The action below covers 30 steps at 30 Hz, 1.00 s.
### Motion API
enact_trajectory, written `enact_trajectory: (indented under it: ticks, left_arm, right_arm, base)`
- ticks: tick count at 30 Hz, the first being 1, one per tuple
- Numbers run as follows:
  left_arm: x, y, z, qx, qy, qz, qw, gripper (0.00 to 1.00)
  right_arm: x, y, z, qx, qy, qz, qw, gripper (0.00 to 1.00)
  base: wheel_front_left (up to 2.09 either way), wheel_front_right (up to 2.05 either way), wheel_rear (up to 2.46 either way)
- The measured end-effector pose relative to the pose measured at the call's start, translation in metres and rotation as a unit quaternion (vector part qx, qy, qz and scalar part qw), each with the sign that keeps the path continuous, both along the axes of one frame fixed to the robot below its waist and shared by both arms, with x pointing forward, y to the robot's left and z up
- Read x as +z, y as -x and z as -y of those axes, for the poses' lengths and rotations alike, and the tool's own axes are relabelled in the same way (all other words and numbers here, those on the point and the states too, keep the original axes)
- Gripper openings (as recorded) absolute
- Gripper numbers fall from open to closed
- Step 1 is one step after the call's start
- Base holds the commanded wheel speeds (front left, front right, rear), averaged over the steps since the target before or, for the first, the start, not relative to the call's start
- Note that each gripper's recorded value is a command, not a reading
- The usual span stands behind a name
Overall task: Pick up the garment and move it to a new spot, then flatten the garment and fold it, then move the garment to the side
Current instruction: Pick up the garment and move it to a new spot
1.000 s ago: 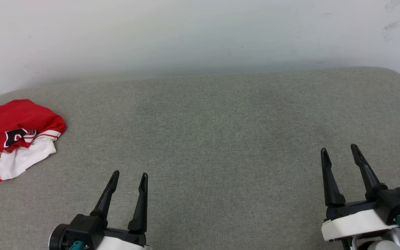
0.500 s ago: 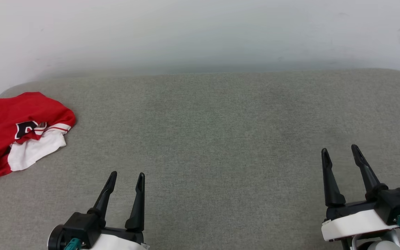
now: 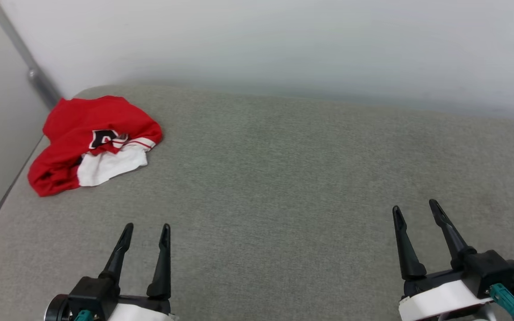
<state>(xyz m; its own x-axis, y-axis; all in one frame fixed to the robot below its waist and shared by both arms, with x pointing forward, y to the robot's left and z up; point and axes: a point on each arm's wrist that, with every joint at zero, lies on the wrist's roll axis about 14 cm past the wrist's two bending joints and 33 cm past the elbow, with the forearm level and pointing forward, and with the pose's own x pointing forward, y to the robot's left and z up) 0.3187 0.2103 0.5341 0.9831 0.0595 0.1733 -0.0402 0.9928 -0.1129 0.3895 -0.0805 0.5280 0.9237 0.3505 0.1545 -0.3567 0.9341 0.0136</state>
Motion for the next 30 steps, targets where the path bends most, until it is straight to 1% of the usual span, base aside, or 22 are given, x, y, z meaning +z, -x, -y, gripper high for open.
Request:
enact_trajectory:
  ticks: [8,11,17,23,26,30]
  left_arm:
    - [0.003,0.04,-0.039,0.074,-0.01,0.003,0.997,1.0]
    - [0.004,0.055,-0.053,0.102,-0.006,0.007,0.995,1.0]
    - [0.007,0.075,-0.064,0.13,-0.01,0.014,0.991,1.0]
    - [0.008,0.088,-0.068,0.144,-0.011,0.017,0.989,1.0]
    - [-0.001,0.093,-0.067,0.145,-0.003,0.006,0.989,1.0]
    - [0.0,0.094,-0.067,0.144,-0.004,0.008,0.99,1.0]
  right_arm:
    - [0.005,0.004,-0.051,0.076,-0.005,0.004,0.997,1.0]
    - [0.008,0.006,-0.068,0.101,-0.007,0.008,0.995,1.0]
    - [0.011,0.013,-0.094,0.14,-0.011,0.009,0.99,1.0]
    - [0.012,0.021,-0.107,0.162,-0.012,0.008,0.987,1.0]
    - [0.013,0.023,-0.11,0.166,-0.012,0.01,0.986,1.0]
    - [0.013,0.024,-0.11,0.168,-0.012,0.008,0.986,1.0]
  base:
    - [0.0,0.0,0.0]
    - [0.0,0.0,0.0]
    - [0.0,0.0,0.0]
    - [0.0,0.0,0.0]
    - [0.0,0.0,0.0]
    - [0.0,0.0,0.0]
